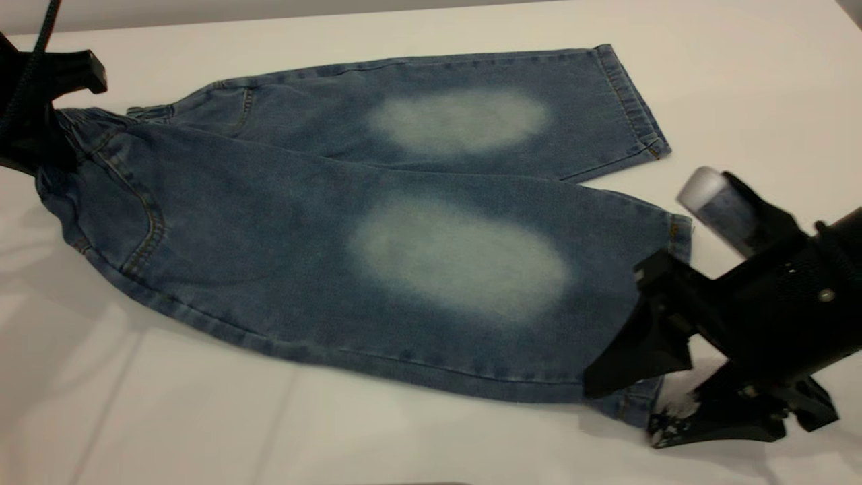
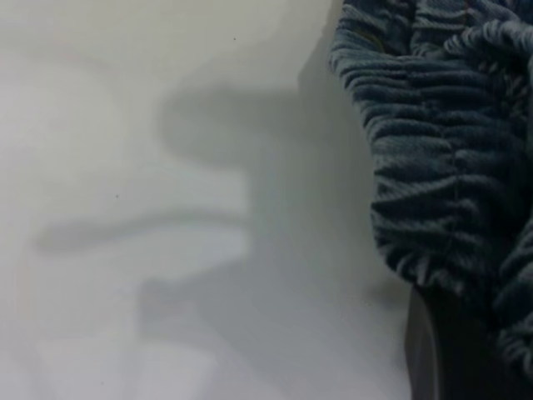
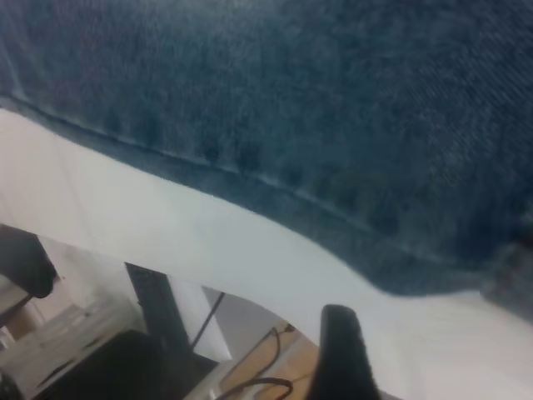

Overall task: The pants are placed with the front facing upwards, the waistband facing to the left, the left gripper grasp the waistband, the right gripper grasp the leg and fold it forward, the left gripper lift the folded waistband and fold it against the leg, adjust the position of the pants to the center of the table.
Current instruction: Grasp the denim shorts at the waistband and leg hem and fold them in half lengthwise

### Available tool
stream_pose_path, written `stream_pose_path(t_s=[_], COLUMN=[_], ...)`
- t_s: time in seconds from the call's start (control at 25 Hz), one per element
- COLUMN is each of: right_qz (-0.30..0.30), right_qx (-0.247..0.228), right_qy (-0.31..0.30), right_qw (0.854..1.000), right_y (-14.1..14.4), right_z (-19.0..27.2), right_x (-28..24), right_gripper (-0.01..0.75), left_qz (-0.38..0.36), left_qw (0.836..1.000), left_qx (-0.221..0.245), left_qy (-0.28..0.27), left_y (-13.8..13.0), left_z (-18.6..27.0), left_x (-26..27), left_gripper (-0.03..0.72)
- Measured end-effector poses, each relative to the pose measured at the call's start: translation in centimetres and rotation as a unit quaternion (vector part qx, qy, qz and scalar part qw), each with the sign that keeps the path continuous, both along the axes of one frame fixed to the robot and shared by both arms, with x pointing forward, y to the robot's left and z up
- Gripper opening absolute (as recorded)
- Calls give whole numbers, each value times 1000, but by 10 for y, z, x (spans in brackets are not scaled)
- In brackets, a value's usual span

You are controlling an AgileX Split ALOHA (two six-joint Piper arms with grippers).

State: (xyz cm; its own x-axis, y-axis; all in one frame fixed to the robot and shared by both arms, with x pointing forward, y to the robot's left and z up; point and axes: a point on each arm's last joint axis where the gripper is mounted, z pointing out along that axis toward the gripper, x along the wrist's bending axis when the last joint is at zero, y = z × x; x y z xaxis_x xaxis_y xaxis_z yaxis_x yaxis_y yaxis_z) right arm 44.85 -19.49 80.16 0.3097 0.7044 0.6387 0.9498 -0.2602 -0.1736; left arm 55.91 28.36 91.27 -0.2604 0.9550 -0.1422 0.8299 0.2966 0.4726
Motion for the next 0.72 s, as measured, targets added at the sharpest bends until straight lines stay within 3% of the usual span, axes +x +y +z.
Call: stream_pose_path(t_s=[0.72], right_qz=[-3], right_qx=[-17], right_qy=[-49], right_qw=[999], right_y=[4], right_z=[2], right_x=[33], right_gripper=[422], left_qz=[-3], left_qw=[1000], left_qx=[3], left_qy=[4], left_y=[0], left_z=[0], left_x=[-1], left_gripper=[89])
